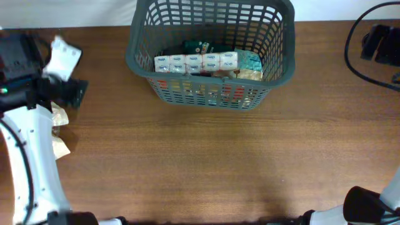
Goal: Pack container
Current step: 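Move left gripper to the crumpled clear bag and grasp it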
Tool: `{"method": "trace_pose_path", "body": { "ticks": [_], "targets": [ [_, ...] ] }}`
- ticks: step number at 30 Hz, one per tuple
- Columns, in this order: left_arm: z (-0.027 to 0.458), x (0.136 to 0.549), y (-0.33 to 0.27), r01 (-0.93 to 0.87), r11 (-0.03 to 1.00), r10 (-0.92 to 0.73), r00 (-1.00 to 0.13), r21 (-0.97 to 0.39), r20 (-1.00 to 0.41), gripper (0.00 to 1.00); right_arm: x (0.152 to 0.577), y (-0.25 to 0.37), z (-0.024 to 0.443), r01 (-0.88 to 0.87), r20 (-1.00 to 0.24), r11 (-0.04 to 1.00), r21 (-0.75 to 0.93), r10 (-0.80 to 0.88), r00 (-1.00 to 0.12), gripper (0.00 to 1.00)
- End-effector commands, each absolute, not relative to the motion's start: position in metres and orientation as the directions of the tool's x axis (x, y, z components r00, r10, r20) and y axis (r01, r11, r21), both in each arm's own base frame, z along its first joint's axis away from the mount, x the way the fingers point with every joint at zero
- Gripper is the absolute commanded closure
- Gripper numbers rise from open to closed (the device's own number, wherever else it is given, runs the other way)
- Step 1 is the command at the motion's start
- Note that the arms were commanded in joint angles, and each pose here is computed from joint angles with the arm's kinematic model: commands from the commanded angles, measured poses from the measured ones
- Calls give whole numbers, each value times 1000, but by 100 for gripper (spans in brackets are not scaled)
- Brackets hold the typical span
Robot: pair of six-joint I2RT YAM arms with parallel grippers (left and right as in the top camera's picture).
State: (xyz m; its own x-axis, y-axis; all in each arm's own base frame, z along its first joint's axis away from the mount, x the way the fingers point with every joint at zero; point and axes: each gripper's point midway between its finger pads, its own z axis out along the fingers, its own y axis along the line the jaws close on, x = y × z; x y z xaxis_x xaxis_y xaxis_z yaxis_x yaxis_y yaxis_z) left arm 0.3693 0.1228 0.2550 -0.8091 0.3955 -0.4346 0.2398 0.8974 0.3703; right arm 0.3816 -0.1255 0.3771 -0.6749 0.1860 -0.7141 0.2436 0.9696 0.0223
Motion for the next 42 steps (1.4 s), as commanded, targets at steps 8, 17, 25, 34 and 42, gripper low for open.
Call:
{"method": "trace_pose_path", "body": {
  "ticks": [8, 17, 25, 34, 42],
  "targets": [
    [171, 326, 213, -169, 963, -60, -894, 211, -443, 15, 382, -126, 377, 244, -713, 969, 27, 190, -675, 1],
    [91, 322, 239, -201, 971, -156, -943, 128, -293, 16, 382, -126, 376, 244, -713, 969, 27, 190, -675, 1],
    [33, 315, 255, -187, 967, -162, -975, 170, -152, 16, 382, -126, 377, 244, -713, 969, 27, 190, -675, 1],
    [-8, 299, 265, -176, 960, -174, -984, 216, -27, 20, 382, -126, 376, 244, -713, 969, 27, 190, -675, 1],
    [-20, 295, 268, -171, 958, -177, -984, 231, 6, 91, 382, -126, 376, 244, -713, 969, 27, 190, -675, 1]
  ]
}}
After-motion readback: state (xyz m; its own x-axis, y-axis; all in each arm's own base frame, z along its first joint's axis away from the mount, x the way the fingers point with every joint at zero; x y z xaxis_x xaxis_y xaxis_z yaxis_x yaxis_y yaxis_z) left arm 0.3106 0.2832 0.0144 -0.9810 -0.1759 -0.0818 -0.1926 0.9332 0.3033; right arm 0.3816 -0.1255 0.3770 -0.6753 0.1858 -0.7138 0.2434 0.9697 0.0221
